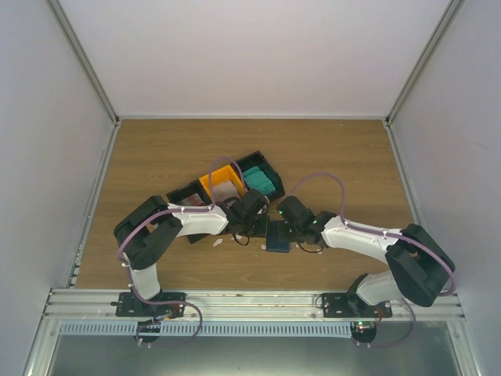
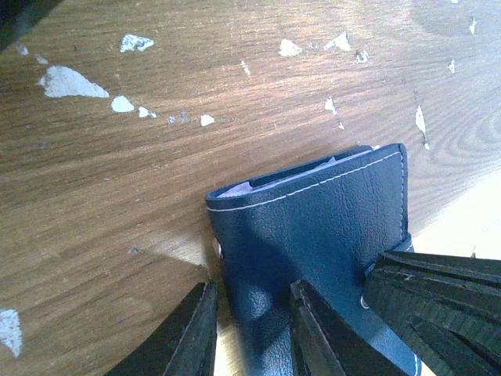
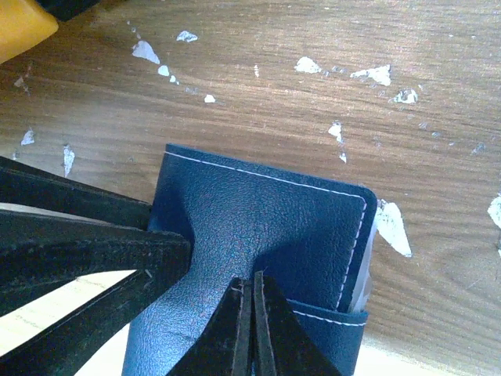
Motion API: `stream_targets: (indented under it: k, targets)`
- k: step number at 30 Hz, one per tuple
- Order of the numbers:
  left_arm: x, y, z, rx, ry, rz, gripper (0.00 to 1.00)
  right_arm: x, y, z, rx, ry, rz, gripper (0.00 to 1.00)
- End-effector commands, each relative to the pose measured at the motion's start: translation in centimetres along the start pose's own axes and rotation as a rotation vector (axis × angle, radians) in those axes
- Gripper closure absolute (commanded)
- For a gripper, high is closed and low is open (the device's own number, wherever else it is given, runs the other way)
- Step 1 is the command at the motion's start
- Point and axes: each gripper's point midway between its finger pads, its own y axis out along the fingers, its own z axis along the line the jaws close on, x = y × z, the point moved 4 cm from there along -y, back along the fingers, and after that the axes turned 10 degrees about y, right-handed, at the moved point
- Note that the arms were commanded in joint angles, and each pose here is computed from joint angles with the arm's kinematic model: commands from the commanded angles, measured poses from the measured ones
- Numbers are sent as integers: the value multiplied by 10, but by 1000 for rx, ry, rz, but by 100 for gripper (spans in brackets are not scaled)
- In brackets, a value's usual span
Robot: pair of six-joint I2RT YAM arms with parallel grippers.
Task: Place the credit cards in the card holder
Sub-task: Close the card holder at the center of the board.
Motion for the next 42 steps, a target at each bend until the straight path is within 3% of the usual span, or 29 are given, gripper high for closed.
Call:
stream_targets:
  k: [1,16,25,42]
  targets:
    - [2,10,8,19,-10,-4,71,-37,4,-14,-31,-12,150,99]
    - [1,11,7,13,-6,2,71,-46,5,-14,22,-46,173,99]
    - [11,-23,-20,-93,23,-50,60,-42,6,-16,4,-37,142,99]
    - [-40,-9,-9,-51,-42,26,66,-48,0,-12,134,-38,95,100]
